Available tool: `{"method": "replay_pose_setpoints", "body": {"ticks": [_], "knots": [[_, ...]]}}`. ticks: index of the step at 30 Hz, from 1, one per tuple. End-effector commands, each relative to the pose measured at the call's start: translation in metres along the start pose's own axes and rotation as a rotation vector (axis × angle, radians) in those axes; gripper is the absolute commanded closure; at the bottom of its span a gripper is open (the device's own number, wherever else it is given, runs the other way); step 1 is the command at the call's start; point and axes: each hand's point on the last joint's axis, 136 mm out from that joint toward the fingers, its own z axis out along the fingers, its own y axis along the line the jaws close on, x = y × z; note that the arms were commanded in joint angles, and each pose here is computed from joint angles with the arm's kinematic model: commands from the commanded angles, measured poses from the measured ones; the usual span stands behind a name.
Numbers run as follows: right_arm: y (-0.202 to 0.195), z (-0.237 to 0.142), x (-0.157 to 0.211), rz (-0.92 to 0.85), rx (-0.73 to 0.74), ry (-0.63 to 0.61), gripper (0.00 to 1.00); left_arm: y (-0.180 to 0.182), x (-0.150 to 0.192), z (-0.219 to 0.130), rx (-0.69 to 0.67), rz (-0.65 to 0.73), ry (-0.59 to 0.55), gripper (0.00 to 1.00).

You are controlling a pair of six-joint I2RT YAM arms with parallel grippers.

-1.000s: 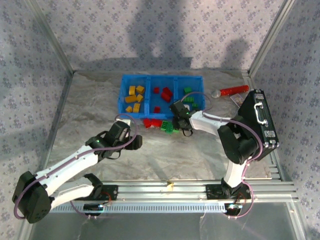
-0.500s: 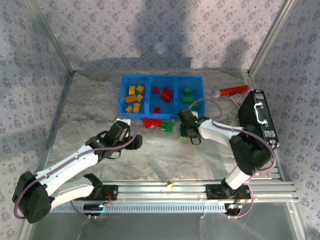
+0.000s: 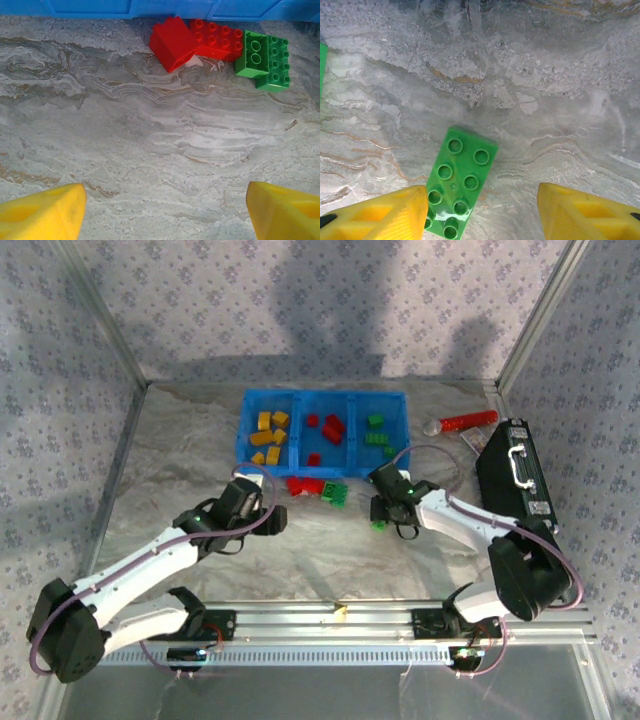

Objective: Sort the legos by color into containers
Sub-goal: Pick up the lego from the center of the table, then place the lego in the container.

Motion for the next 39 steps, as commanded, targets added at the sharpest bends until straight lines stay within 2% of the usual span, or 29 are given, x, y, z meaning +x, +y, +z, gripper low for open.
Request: {"method": "replay_pose_setpoints", "body": {"ticks": [1,8,14,21,30,39], "knots": [[-0.001,0.009,0.005,0.045,0.010,0.040,0.37,-0.008,-0.011,-0.004,0.023,0.002,-0.021,0.17],[0.010,0.027,0.006,0.074,-0.007,0.063,0.38,-0.007,-0.008,0.000,0.016,0.008,-0.008,0.17],[-0.003,0.041,0.023,0.070,0.057,0.117,0.48,-0.003,-0.008,-0.001,0.005,0.014,-0.019,0.17],[-0.005,0.030,0.020,0.061,0.049,0.102,0.66,-0.005,-0.013,0.000,0.007,0.021,-0.024,0.17],[0.006,-0.009,-0.023,0.041,-0.006,0.005,0.75,-0.007,-0.021,-0.005,0.007,0.025,-0.045,0.17],[0.014,-0.066,-0.112,-0.005,-0.092,-0.162,0.77,-0.007,-0.016,-0.003,0.015,0.019,-0.033,0.17]]}}
